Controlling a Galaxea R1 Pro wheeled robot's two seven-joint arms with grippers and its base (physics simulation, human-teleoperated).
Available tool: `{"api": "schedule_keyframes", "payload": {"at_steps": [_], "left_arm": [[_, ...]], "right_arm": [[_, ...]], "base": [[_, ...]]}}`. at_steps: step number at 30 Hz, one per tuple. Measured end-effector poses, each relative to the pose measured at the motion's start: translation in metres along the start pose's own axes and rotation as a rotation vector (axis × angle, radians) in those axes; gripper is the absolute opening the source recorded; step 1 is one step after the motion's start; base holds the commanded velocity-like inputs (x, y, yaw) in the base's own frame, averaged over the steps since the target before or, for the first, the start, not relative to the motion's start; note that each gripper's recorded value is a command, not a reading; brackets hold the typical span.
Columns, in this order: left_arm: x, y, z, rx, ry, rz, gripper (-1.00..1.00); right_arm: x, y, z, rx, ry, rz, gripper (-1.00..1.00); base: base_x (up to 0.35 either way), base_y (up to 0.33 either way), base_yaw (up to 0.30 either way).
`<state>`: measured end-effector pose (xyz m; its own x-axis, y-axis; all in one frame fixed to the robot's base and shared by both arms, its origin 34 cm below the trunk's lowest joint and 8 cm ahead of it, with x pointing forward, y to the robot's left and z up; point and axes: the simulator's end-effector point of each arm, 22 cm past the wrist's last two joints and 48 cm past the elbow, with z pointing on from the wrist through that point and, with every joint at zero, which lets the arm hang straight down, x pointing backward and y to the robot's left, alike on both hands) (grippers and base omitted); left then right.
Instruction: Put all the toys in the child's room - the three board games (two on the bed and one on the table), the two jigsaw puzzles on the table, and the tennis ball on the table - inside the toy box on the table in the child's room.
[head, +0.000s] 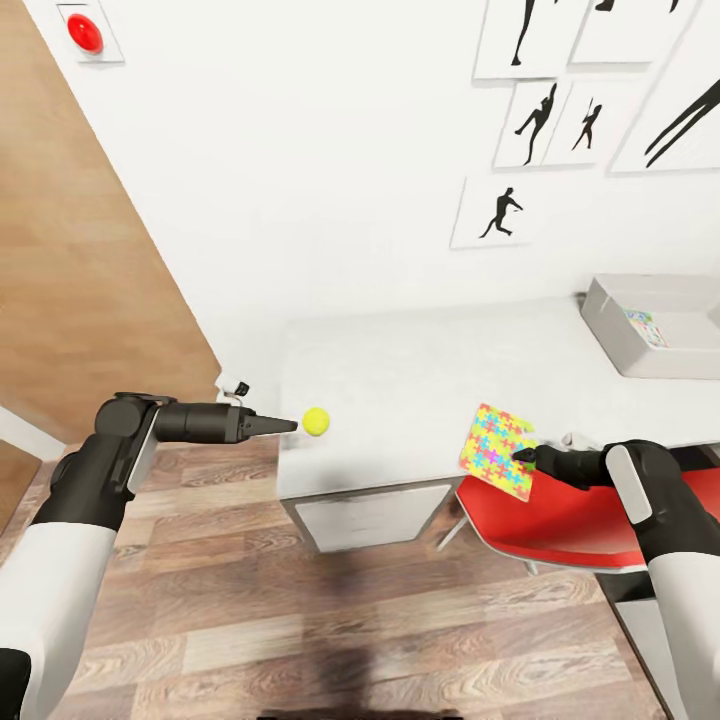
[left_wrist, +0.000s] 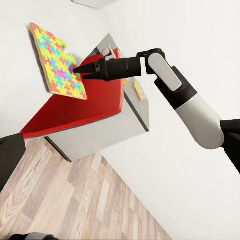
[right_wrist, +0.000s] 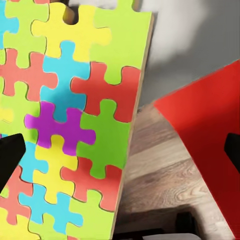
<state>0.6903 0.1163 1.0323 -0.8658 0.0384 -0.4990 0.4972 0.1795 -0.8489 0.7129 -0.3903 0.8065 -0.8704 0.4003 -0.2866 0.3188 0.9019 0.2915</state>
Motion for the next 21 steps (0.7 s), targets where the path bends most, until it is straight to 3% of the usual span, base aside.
{"api": "schedule_keyframes", "payload": {"at_steps": [10,16,18,21], "left_arm": [[0.000,0.000,0.000,0.000,0.000,0.000,1.00],[-0.002,-0.004,-0.001,0.000,0.000,0.007,1.00],[-0.003,-0.005,-0.001,0.000,-0.001,0.009,1.00],[-0.004,-0.007,-0.001,0.000,-0.002,0.013,1.00]], "right_arm": [[0.000,0.000,0.000,-0.002,0.001,0.001,1.00],[0.007,0.005,0.002,-0.039,0.020,0.036,1.00],[0.004,0.000,0.000,-0.011,0.013,0.009,1.00],[-0.008,0.013,-0.009,-0.051,-0.020,-0.008,1.00]], "base": [[-0.008,0.011,-0.007],[0.000,0.000,-0.113],[0.000,0.000,-0.119],[0.000,0.000,-0.102]]}}
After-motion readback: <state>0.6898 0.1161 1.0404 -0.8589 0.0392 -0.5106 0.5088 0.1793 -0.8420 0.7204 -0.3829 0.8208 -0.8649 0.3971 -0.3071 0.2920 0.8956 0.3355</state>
